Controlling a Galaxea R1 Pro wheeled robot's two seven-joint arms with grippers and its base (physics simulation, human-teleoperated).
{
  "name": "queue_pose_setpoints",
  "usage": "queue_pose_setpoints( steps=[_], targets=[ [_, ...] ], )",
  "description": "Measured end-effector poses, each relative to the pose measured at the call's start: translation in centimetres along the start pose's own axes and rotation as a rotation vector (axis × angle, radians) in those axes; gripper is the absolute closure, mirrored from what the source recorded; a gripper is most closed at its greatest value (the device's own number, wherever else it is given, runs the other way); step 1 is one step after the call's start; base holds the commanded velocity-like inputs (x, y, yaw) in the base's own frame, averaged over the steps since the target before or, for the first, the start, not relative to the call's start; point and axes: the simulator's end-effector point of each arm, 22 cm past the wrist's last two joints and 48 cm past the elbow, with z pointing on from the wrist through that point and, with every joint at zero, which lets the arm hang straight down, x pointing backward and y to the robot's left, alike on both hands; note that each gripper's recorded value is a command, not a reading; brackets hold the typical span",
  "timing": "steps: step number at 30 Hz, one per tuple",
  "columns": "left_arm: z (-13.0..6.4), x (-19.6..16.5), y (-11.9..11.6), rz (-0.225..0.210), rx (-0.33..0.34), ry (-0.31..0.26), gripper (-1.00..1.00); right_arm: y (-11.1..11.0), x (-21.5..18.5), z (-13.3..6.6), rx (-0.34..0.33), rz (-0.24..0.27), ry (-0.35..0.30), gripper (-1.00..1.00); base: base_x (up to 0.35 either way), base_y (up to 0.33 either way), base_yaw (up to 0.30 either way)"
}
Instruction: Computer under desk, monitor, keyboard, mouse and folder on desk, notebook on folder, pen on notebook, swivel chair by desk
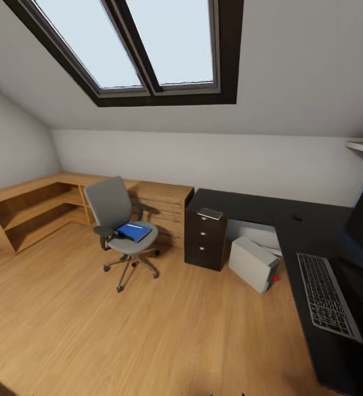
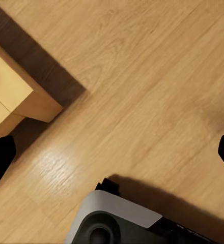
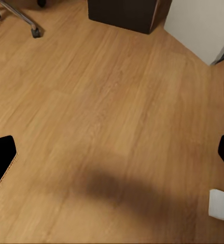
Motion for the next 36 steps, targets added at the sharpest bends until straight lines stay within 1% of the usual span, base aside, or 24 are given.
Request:
queue_pose_setpoints(
  steps=[2, 8, 10, 13, 16, 19, 24, 26, 30, 32, 36],
  targets=[
    [0.0, 0.1, 0.0, 0.001, -0.001, 0.003, -1.00, 0.0, -0.2, 0.0, 0.001, 0.004, -0.008, -1.00, 0.330, 0.002, 0.179],
    [0.1, 0.4, 0.1, 0.004, -0.004, 0.010, -1.00, -0.2, -1.3, -0.1, 0.009, 0.033, -0.067, -1.00, 0.331, 0.000, 0.154],
    [0.1, 0.5, 0.2, 0.005, -0.005, 0.013, -1.00, -0.5, -1.2, 0.0, 0.016, 0.038, -0.066, -1.00, 0.331, 0.000, 0.143],
    [0.1, 0.7, 0.3, 0.006, -0.007, 0.016, -1.00, -2.0, -0.9, 0.2, 0.058, 0.064, -0.058, -1.00, 0.331, 0.044, 0.142],
    [0.2, 0.8, 0.3, 0.007, -0.009, 0.019, -1.00, -4.2, -0.5, 0.3, 0.119, 0.101, -0.044, -1.00, 0.331, 0.114, 0.141],
    [0.2, 0.9, 0.4, 0.008, -0.010, 0.023, -1.00, -5.1, -0.1, 0.4, 0.143, 0.114, -0.036, -1.00, 0.331, 0.112, 0.138],
    [0.2, 1.2, 0.5, 0.010, -0.012, 0.030, -1.00, -5.9, 0.3, 0.4, 0.167, 0.120, -0.026, -1.00, 0.331, 0.034, 0.137],
    [0.2, 1.3, 0.5, 0.011, -0.013, 0.032, -1.00, -6.7, 0.4, 0.4, 0.192, 0.126, -0.022, -1.00, 0.331, -0.010, 0.135],
    [0.2, 1.5, 0.5, 0.013, -0.014, 0.037, -1.00, -9.9, 0.0, 0.9, 0.261, 0.143, -0.027, -1.00, 0.331, -0.072, 0.077],
    [0.3, 1.6, 0.5, 0.013, -0.014, 0.038, -1.00, -10.6, 0.0, 1.0, 0.277, 0.148, -0.029, -1.00, 0.317, -0.131, 0.020],
    [0.3, 1.6, 0.5, 0.014, -0.014, 0.039, -1.00, -11.0, -0.1, 1.1, 0.285, 0.150, -0.030, -1.00, 0.185, -0.104, 0.007]
  ],
)
